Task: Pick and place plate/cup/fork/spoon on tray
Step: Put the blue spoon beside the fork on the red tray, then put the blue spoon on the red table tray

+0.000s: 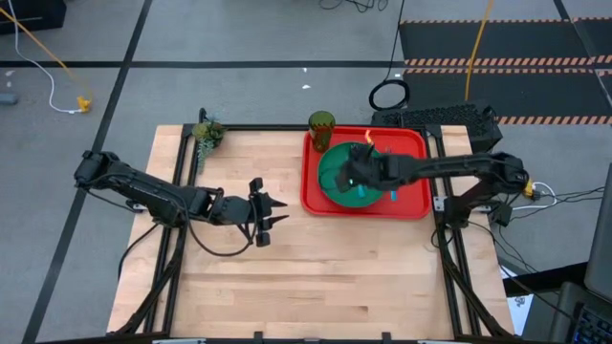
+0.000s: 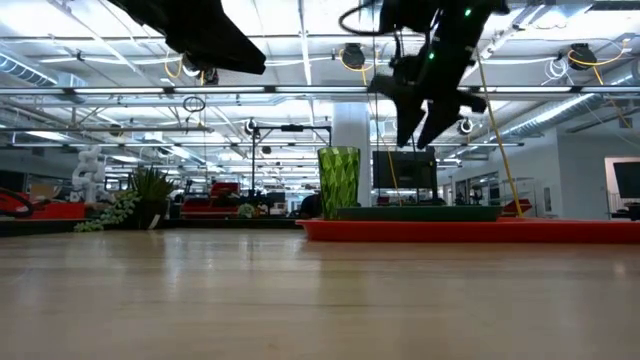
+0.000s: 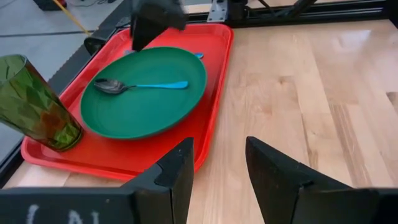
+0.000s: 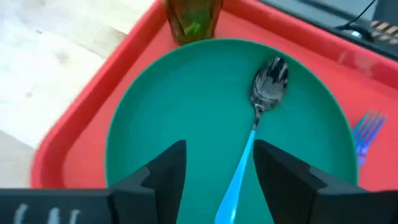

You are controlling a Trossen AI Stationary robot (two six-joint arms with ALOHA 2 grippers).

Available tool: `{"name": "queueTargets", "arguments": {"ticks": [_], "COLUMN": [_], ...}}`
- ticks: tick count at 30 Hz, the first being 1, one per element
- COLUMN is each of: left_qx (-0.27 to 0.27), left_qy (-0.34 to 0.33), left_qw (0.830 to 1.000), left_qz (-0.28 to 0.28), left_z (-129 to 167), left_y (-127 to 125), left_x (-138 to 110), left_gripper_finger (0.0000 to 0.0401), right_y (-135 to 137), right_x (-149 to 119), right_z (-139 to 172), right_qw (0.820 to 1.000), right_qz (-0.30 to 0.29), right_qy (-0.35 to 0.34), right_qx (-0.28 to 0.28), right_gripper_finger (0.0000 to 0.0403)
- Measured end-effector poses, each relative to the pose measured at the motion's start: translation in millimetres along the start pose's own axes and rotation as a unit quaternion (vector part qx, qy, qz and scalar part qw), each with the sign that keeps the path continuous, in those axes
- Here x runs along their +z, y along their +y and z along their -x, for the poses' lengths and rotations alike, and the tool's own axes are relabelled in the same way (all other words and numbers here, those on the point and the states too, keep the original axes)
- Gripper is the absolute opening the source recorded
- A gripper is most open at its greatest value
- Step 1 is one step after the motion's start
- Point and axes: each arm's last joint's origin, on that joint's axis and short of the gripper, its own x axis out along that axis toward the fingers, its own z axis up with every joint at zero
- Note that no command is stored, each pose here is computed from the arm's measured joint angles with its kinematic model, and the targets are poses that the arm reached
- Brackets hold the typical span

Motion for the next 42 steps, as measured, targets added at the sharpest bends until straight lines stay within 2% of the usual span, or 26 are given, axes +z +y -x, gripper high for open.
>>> {"name": "queueTargets", "arguments": {"ticks": [4,9,16,24,42], "left_qx": [0.000,0.001,0.001,0.002,0.002], "left_qy": [0.000,0.001,0.002,0.004,0.004], "left_qw": [1.000,1.000,1.000,1.000,1.000], "left_qz": [-0.005,-0.007,-0.006,-0.008,-0.009], "left_z": [0,0,0,0,0], "left_y": [0,1,1,1,1], "left_x": [0,0,0,-1,-1], "left_gripper_finger": [0.0147,0.0147,0.0147,0.0147,0.0147], "right_y": [-14,-29,-43,-39,-48], "right_x": [10,10,1,-2,3], "right_z": [-28,-66,-94,-110,-117], "right_qw": [0.999,0.995,0.993,0.994,0.994], "right_qz": [-0.019,-0.049,-0.036,-0.005,-0.024], "right_qy": [0.025,0.076,0.114,0.105,0.098], "right_qx": [0.008,0.031,-0.010,-0.024,-0.036], "right_gripper_finger": [0.0185,0.0185,0.0185,0.0177,0.0101]}}
